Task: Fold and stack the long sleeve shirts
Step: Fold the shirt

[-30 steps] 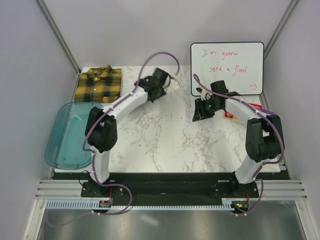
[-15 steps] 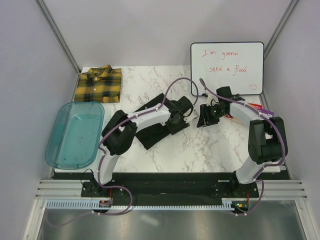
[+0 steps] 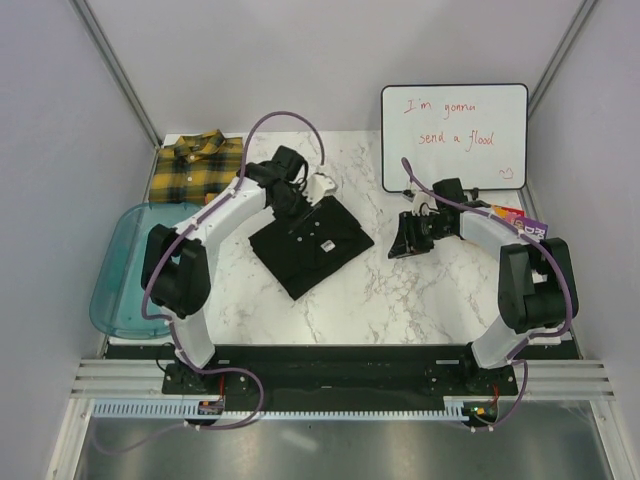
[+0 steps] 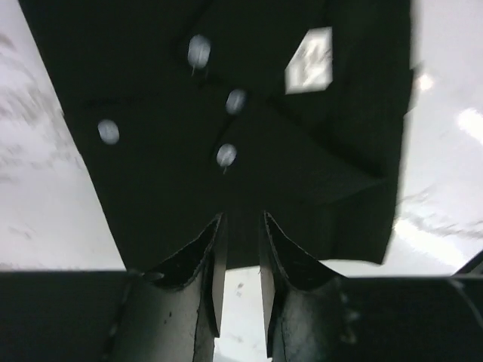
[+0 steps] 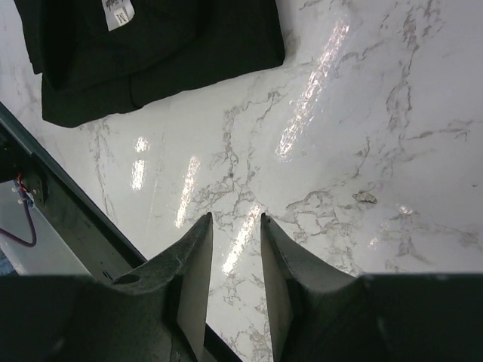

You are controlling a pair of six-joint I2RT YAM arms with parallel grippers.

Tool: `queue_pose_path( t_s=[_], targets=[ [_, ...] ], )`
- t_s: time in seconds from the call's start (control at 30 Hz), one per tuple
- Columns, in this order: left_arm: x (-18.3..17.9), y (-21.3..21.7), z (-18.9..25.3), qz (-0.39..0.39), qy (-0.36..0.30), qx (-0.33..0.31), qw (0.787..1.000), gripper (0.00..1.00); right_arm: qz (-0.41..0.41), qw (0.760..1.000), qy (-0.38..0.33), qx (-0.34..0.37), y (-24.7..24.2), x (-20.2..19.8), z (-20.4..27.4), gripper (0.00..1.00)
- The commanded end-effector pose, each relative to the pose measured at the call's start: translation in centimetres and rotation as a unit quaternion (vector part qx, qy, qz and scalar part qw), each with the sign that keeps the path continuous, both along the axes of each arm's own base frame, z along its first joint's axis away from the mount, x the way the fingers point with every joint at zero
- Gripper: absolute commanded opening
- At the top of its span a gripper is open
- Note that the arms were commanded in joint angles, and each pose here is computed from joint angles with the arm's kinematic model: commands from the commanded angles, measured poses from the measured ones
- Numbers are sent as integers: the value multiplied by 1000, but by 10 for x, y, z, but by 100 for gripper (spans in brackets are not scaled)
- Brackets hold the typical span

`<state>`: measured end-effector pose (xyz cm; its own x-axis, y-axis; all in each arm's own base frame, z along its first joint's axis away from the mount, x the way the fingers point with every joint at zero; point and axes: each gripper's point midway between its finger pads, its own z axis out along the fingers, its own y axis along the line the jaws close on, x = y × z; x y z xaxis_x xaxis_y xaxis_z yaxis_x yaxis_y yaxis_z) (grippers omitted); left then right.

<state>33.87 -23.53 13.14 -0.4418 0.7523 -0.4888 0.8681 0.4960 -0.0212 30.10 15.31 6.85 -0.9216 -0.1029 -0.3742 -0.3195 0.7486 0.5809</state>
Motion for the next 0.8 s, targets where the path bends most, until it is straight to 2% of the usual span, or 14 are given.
queue_pose_path(
  t_s=[0.0, 0.13, 0.23, 0.27, 0.3, 0.37, 0.4, 0.43, 0.5, 0.53, 0.63, 0.7, 0.73, 0.77],
  targets=[
    [-6, 40, -59, -80, 0, 95, 992, 28, 4, 1000, -13, 28, 10, 6, 8, 38],
    [-37, 62, -107, -67, 65, 140, 986, 22, 2, 1000, -12, 18, 7, 5, 6, 38],
    [-93, 31, -117, -75, 128, 121, 982, 18, -2, 1000, -16, 5, 2, 4, 6, 38],
    [-131, -4, -116, -122, 150, 107, 975, 17, -3, 1000, -15, 2, 1, 3, 6, 39],
    [-157, -22, -114, -109, 186, 98, 971, 17, -5, 1000, -14, -3, -1, 3, 6, 39],
    [-195, -84, -81, -145, 231, 22, 962, 21, -5, 1000, -12, -15, -7, 3, 3, 41],
    [-187, -113, -51, -125, 230, -28, 965, 25, -2, 1000, -10, -17, -7, 5, 4, 42],
    [-178, -125, -31, -116, 235, -68, 963, 35, 1, 1000, -4, -17, -7, 2, 4, 43],
    [-151, -140, 12, -92, 212, -141, 963, 46, 3, 1000, -1, -13, -5, 2, 5, 46],
    [-129, -128, 39, -69, 200, -185, 960, 51, 4, 1000, -2, -17, -5, 3, 5, 47],
    [-88, -88, 75, -4, 181, -261, 948, 56, 41, 998, -21, -37, 4, 5, -2, 47],
    [-75, -59, 71, 50, 183, -278, 942, 57, 64, 997, -17, -47, 14, 7, -11, 46],
    [-52, -37, 74, 85, 156, -296, 939, 60, 87, 995, -16, -49, 26, 3, -14, 46],
    [-49, -23, 87, 109, 135, -311, 935, 63, 99, 994, -17, -49, 34, 5, -15, 45]
  ],
)
